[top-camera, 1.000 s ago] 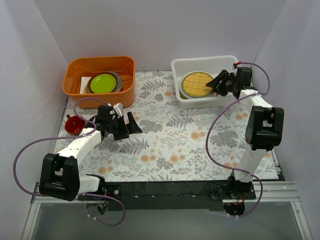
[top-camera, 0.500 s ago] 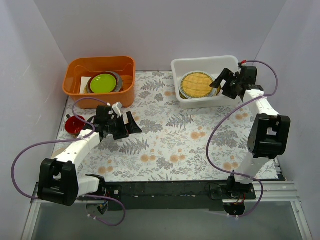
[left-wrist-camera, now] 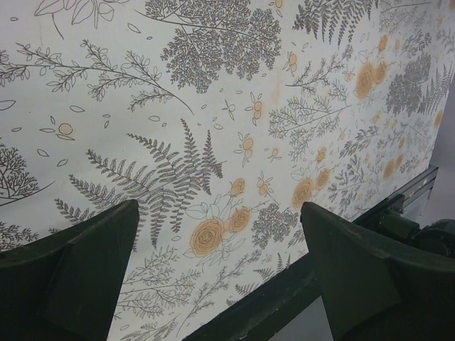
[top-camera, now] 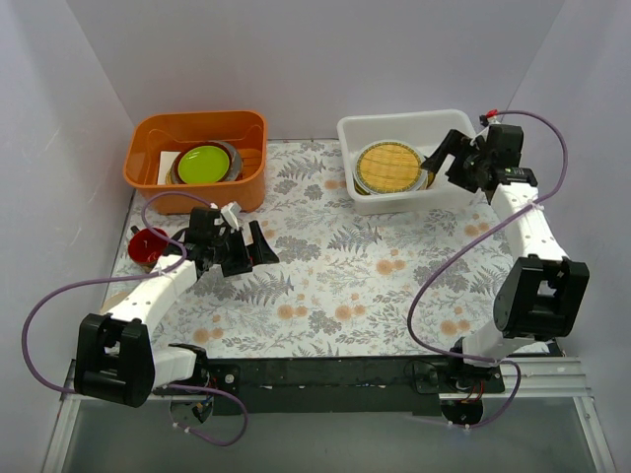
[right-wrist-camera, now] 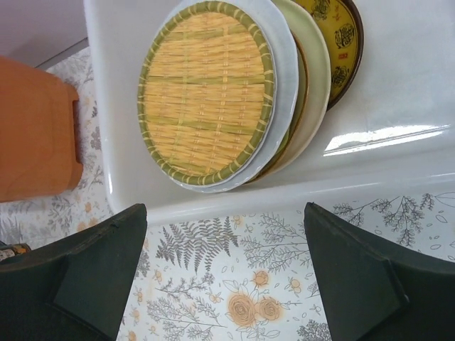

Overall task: Place the plates into the plastic bin on the countertop
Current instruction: Place the plate in the plastic bin, then reset both arms

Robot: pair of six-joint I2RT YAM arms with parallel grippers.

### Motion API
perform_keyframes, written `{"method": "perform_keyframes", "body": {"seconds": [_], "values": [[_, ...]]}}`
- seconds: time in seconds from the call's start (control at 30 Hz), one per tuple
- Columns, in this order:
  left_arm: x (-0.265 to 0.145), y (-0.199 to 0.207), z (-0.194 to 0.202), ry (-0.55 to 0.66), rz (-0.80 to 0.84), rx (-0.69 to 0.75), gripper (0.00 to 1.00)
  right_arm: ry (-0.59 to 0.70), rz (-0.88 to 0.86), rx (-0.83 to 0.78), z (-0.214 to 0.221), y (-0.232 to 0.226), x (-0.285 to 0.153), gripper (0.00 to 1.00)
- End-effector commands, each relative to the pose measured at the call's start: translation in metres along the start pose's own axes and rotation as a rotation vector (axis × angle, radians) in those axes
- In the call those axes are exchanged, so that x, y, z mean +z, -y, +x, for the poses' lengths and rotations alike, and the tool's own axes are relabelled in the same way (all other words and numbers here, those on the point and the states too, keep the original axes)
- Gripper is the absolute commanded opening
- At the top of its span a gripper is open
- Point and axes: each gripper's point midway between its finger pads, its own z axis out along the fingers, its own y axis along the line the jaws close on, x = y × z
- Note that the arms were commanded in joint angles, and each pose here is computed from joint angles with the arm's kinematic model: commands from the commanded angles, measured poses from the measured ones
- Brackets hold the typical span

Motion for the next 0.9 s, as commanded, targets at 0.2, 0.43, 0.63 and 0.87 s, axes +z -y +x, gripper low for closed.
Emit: {"method": "perform_keyframes", "body": {"seconds": [0.2, 0.43, 0.63, 0.87], "values": [[-0.009, 0.011, -0.021, 0.041, -0.006, 0.029, 0.98, 0.026, -0.034, -0.093, 0.028, -0.018, -0.06, 0.98], [-0.012, 0.006, -0.029, 0.05, -0.052, 0.039, 0.98, -0.046, 0.041, -0.122, 0.086, 0.008, -0.083, 0.96], [-0.014, 0.004, -0.027, 0.048, -0.072, 0.046, 0.98, -0.126, 0.065, -0.117, 0.137, 0.028, -0.095, 0.98], [-0.02, -0.009, -0.026, 0.065, -0.148, 0.034, 0.98, -0.209, 0.053, -0.074, 0.188, 0.04, -0.105, 0.98]]}}
